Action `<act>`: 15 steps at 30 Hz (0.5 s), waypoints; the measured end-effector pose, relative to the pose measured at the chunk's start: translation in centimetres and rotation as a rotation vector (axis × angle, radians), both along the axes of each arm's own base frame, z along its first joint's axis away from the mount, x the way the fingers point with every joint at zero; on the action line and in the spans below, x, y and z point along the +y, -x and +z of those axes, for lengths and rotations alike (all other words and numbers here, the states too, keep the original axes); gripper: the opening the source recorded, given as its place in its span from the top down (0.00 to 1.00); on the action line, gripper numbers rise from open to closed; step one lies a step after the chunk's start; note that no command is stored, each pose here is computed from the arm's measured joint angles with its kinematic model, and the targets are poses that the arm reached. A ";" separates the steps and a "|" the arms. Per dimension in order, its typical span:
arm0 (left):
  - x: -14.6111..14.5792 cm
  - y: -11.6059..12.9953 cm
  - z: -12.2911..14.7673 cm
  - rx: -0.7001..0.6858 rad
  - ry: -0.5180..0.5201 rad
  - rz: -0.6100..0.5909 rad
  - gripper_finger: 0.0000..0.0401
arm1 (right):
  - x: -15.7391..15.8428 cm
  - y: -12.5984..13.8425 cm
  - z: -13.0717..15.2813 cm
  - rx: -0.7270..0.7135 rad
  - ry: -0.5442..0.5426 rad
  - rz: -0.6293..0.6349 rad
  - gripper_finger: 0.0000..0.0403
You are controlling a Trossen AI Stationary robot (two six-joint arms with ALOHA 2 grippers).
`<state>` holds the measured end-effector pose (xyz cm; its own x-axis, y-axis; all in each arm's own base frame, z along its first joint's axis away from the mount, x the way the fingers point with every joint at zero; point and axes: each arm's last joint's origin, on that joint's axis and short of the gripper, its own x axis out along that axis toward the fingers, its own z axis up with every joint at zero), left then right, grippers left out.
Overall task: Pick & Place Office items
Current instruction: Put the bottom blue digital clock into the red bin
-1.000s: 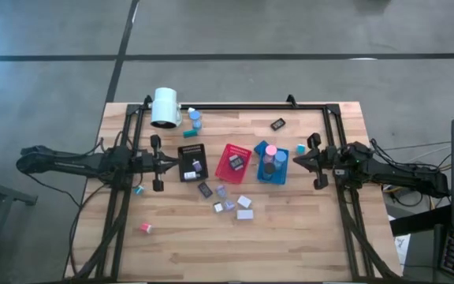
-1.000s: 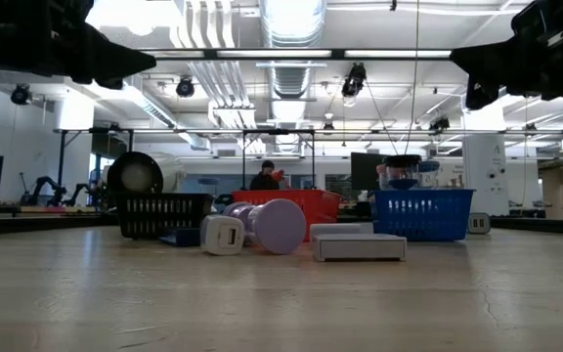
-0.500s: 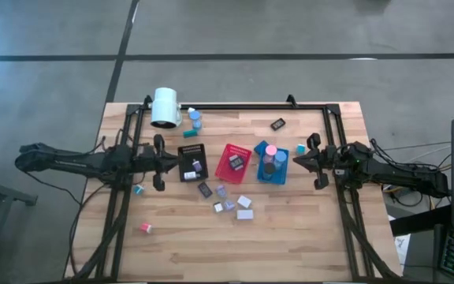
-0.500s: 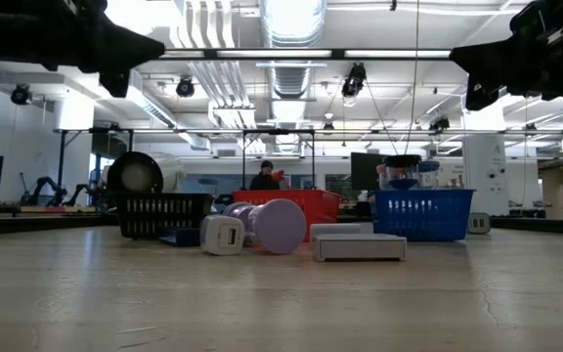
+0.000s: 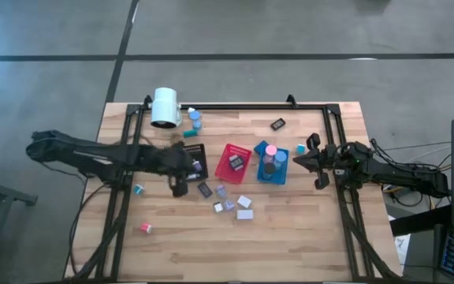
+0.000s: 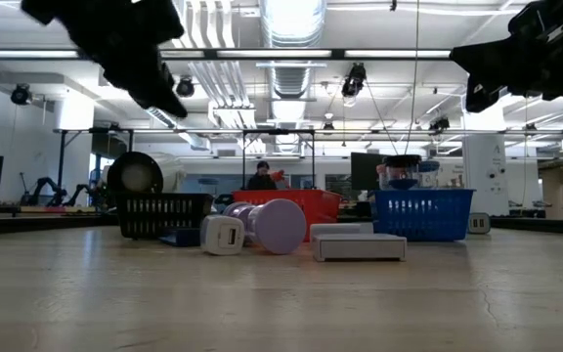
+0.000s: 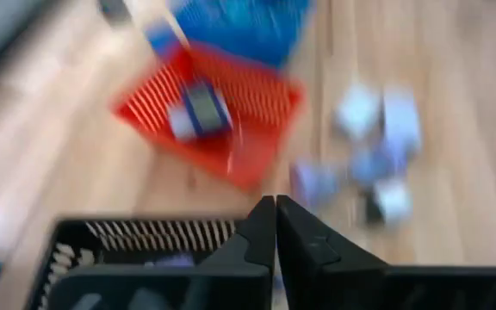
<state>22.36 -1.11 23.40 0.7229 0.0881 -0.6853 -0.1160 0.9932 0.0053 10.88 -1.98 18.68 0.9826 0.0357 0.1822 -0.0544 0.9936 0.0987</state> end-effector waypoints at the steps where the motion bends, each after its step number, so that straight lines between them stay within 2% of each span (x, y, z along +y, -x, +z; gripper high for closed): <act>1: -0.3 -0.6 -0.1 0.084 -0.028 -0.036 0.93 | 0.0 0.0 0.0 0.000 -0.007 0.002 0.98; 4: -1.0 -2.4 -0.3 0.280 -0.122 -0.163 0.86 | 0.0 0.0 0.0 0.000 -0.011 0.002 0.98; 7: -1.6 -4.3 -0.7 0.387 -0.188 -0.268 0.79 | 0.0 0.0 0.0 0.002 -0.018 0.004 0.98; 11: -2.1 -6.6 -1.2 0.429 -0.244 -0.357 0.68 | 0.0 0.0 -0.1 0.008 -0.023 0.006 0.98; 15: -2.5 -7.7 -2.1 0.469 -0.280 -0.459 0.56 | 0.0 0.0 -0.1 0.010 -0.024 0.007 0.98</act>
